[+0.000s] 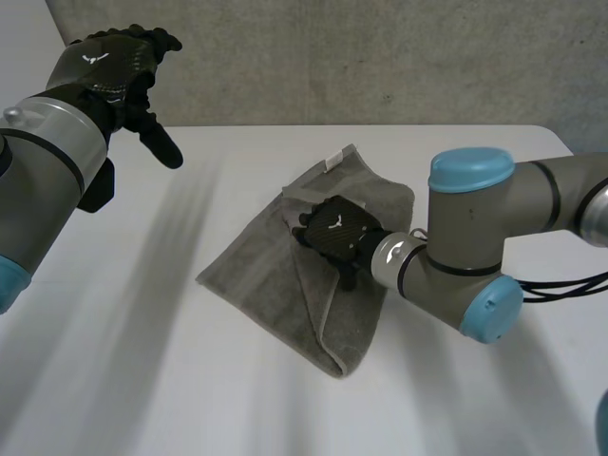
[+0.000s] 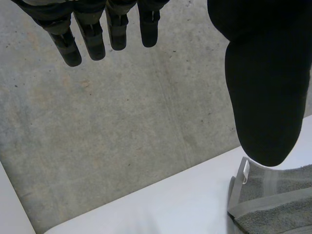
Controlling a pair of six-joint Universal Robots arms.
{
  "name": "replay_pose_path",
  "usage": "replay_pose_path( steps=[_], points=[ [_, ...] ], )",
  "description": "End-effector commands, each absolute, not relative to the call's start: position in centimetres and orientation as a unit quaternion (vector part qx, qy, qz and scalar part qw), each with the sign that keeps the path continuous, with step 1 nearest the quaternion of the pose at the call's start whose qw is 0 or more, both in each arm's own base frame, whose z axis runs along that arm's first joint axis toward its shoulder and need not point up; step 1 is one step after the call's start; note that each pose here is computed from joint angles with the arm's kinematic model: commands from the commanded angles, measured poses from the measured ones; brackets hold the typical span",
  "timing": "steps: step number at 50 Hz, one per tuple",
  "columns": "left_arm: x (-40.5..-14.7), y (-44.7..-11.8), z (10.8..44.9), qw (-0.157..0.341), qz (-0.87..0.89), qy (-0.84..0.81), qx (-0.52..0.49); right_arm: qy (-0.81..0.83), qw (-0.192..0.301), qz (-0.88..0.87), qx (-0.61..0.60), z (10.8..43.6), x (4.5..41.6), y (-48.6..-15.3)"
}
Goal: Fold the laundry
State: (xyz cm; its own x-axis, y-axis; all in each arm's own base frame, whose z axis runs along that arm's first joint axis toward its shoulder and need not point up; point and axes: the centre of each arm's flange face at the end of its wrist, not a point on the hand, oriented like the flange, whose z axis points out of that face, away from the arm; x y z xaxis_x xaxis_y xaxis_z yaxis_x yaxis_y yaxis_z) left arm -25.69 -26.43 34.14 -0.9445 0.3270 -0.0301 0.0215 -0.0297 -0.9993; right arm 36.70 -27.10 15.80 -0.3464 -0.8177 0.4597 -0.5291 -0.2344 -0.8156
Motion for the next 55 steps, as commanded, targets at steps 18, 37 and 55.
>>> replay_pose_path(
  steps=[18, 37, 55],
  points=[
    [-25.1, -27.1, 34.2, 0.102, 0.712, -0.685, -0.118, 0.594, 0.109, -0.555, -0.573, 13.8, 37.4, -28.2],
    [-25.2, -27.1, 34.1, 0.103, 0.710, -0.686, -0.119, 0.595, 0.106, -0.555, -0.571, 13.1, 38.0, -28.3],
    [-26.5, -27.4, 30.3, 0.104, 0.670, -0.717, -0.160, 0.614, 0.136, -0.566, -0.533, 14.4, 38.3, -28.8]
  ],
)
